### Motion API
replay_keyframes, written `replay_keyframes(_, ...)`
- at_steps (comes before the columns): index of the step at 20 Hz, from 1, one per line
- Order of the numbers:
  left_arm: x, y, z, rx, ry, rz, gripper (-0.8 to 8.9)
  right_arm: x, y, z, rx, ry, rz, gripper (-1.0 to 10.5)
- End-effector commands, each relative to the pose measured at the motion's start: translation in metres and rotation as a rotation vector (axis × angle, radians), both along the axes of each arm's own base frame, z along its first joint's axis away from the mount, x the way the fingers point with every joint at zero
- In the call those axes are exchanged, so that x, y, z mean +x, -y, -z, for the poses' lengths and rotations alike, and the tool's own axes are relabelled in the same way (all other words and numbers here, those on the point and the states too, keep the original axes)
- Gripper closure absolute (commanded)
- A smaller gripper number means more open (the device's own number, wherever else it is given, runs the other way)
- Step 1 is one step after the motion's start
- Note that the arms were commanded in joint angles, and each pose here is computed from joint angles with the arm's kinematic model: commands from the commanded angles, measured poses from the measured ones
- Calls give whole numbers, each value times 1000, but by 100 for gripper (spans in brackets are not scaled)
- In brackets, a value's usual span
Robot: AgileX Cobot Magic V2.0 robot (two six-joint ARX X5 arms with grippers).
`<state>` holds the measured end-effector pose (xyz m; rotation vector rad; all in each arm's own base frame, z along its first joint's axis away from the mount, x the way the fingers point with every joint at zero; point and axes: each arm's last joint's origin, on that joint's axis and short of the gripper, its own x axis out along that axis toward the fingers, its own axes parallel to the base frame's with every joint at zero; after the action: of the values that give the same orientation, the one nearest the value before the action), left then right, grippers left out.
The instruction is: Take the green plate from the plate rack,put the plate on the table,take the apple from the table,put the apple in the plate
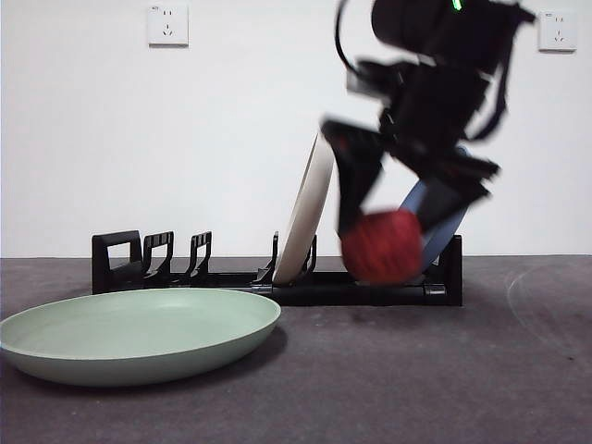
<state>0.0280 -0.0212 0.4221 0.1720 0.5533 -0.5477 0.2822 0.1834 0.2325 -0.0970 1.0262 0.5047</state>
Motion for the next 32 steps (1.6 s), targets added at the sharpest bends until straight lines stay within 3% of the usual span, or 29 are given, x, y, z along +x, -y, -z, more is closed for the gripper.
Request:
replay_keyframes(1,-1,-1,0,-10,3,-2,588,0,-17,-22,114,-17,-92,866)
replay_keyframes(3,-1,-1,0,-10,3,-2,588,-7,-36,-42,198,-3,-187,889)
replay_keyframes(7,-1,-1,0,-11,2,-2,588,-29,-80,-57,265,125,-308,888)
replay_keyframes(10,-1,-1,0,-11,2,-2,588,-45,-107,-50,253,168,-355,888)
replay_keyframes(15,-1,-1,0,-10,2,-2,588,-52,-140,-4,171,94,-403,882)
replay_keyframes(17,-1,-1,0,-10,1,-2,588,-47,-146,15,127,81,-387,820)
replay_keyframes(19,-1,-1,0,-9,0,-2,588,-44,-150,32,86,67,-371,617)
replay_keyframes(20,-1,-1,0,-9,0,-2,588,-43,-150,36,75,63,-369,597)
replay_keyframes(32,-1,-1,0,-11,-1,-4,588,-39,-152,54,12,58,-374,598)
